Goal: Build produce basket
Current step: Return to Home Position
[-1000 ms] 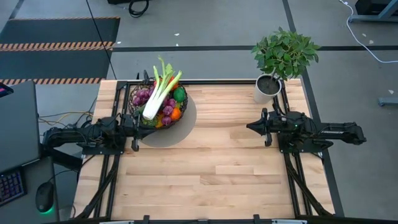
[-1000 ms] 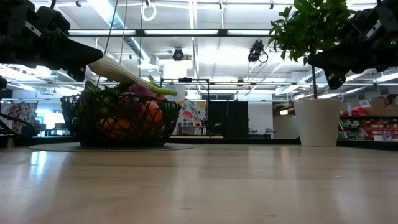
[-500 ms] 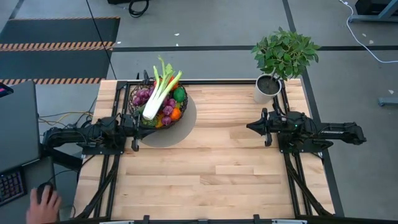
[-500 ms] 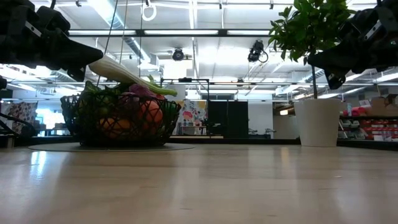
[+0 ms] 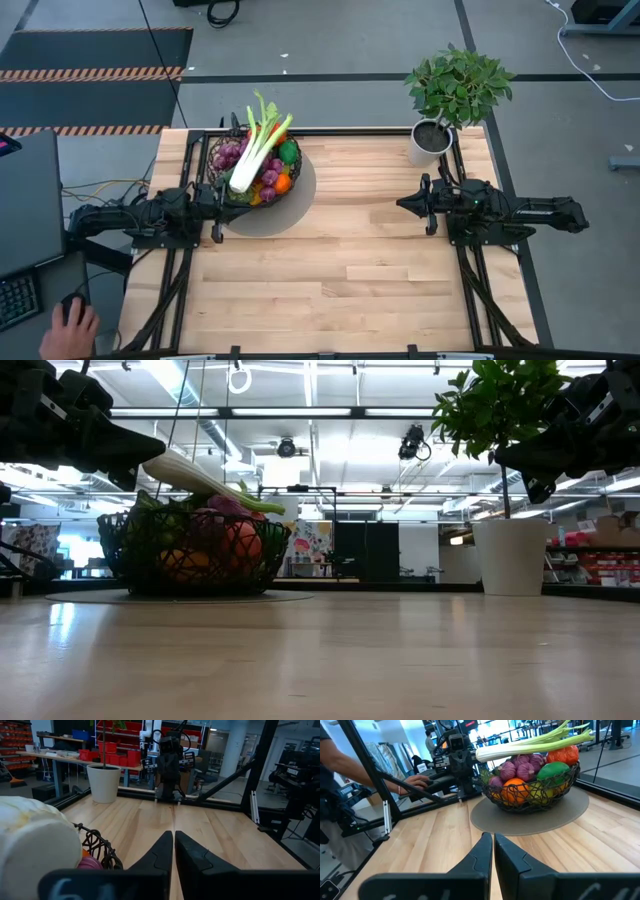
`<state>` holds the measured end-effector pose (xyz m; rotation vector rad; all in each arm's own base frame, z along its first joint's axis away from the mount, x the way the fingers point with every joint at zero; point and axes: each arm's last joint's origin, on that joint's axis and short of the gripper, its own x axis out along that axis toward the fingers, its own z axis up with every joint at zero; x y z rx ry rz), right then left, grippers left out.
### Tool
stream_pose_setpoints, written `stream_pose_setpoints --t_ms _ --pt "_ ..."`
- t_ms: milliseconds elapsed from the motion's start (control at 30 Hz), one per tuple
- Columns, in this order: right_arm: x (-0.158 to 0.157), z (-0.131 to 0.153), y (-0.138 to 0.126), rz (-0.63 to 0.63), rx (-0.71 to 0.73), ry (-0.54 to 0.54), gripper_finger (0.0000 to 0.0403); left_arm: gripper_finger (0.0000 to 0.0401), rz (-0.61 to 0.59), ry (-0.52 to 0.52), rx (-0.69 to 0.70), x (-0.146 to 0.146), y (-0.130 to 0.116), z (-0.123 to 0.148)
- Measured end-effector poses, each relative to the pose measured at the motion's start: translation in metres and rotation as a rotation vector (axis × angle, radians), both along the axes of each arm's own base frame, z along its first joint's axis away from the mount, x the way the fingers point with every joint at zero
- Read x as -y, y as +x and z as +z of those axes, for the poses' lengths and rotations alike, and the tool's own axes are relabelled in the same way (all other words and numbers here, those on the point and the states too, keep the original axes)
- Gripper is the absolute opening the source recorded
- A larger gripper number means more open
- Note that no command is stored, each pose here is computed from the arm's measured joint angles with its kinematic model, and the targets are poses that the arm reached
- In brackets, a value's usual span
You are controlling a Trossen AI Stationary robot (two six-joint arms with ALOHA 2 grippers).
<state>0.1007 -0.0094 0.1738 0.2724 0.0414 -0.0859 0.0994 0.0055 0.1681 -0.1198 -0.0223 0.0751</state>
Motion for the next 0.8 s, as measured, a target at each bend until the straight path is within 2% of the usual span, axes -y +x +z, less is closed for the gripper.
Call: stream_pose_setpoints --t_ms 267,600,800 --pt "0.0 0.0 0.0 0.0 0.0 0.0 0.0022 0.0035 0.0 0.0 0.0 0.0 0.0 0.0" --pt "0.0 -0.0001 0.0 0.0 0.0 0.0 0.0023 0.0026 0.0 0.0 0.0 0.0 0.0 0.0" --pt "0.0 -0.0002 0.0 0.0 -0.001 0.0 0.0023 0.0033 0.0 0.0 0.0 0.0 0.0 0.0"
